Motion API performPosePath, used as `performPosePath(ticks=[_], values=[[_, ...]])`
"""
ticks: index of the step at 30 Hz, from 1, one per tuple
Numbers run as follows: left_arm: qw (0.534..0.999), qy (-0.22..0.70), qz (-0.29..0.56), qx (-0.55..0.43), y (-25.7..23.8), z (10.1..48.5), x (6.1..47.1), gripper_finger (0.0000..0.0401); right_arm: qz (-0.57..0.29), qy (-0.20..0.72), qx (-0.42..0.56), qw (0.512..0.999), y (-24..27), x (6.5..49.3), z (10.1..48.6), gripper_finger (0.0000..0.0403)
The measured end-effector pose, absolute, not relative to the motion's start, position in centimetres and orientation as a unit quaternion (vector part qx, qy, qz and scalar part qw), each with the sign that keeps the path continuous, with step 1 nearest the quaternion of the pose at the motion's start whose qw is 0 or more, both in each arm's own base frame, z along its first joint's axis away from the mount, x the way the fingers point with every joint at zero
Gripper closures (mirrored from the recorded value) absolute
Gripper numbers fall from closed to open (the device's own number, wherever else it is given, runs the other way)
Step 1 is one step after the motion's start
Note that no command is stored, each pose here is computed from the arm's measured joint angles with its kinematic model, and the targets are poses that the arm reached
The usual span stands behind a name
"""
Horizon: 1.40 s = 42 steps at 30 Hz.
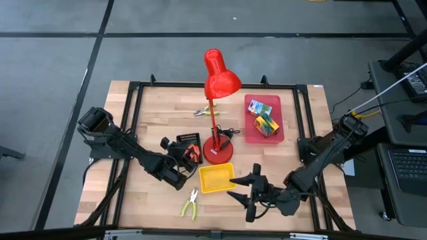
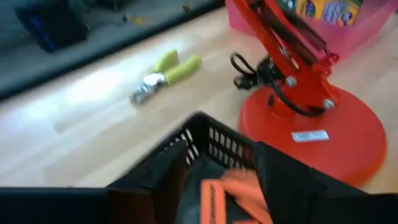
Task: Pick & Place School Supplies
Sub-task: Put the hole puncher into the yellow bin
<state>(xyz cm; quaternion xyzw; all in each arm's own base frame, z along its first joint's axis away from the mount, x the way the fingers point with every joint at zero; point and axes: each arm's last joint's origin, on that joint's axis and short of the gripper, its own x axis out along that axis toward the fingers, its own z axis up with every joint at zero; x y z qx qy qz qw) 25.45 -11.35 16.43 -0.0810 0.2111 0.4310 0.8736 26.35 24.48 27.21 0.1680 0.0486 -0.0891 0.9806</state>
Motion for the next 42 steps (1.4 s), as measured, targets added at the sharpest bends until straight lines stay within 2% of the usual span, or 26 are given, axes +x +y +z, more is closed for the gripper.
performPosePath(ticks=[4,9,14,18,22,28,31,34,36,38,42], values=[[0.884,0.182,0.431,-0.013,-11.8,16.8,25.3,0.0196,-0.127,0.056,0.132,0.981,24.6,25.4,26.9,0.0195],[0.897,0.163,0.399,0.097,-14.0,17.3,24.8,0.0192,-0.161,0.092,0.101,0.978,23.5,24.4,26.6,0.0195],[0.901,0.181,0.33,0.217,-17.1,17.6,23.1,0.0192,-0.18,0.163,0.087,0.966,20.4,23.9,26.7,0.0195],[0.902,0.165,0.309,0.254,-18.2,18.5,21.5,0.0192,-0.228,0.208,0.061,0.949,17.5,23.2,26.8,0.0195],[0.904,0.15,0.335,0.218,-16.3,20.6,20.5,0.0192,-0.286,0.24,0.055,0.926,15.2,22.7,26.4,0.0195],[0.899,0.168,0.396,0.081,-11.3,22.3,19.5,0.0192,-0.308,0.253,0.06,0.915,14.0,23.2,26.2,0.0195],[0.873,0.214,0.438,0.03,-8.3,20.7,19.4,0.0194,-0.305,0.257,0.056,0.915,14.0,23.3,26.2,0.0195],[0.826,0.267,0.495,-0.037,-4.5,19.1,19.3,0.0205,-0.298,0.261,0.059,0.916,14.1,23.2,26.2,0.0195],[0.805,0.304,0.506,-0.049,-2.2,18.7,19.6,0.0216,-0.289,0.26,0.066,0.919,14.5,23.2,26.2,0.0195],[0.814,0.334,0.47,-0.065,0.0,19.2,20.4,0.0226,-0.276,0.254,0.074,0.924,15.1,23.0,26.3,0.0195],[0.894,0.3,0.311,-0.118,4.0,22.0,22.3,0.0234,-0.245,0.234,0.091,0.936,16.7,22.4,26.6,0.0195]])
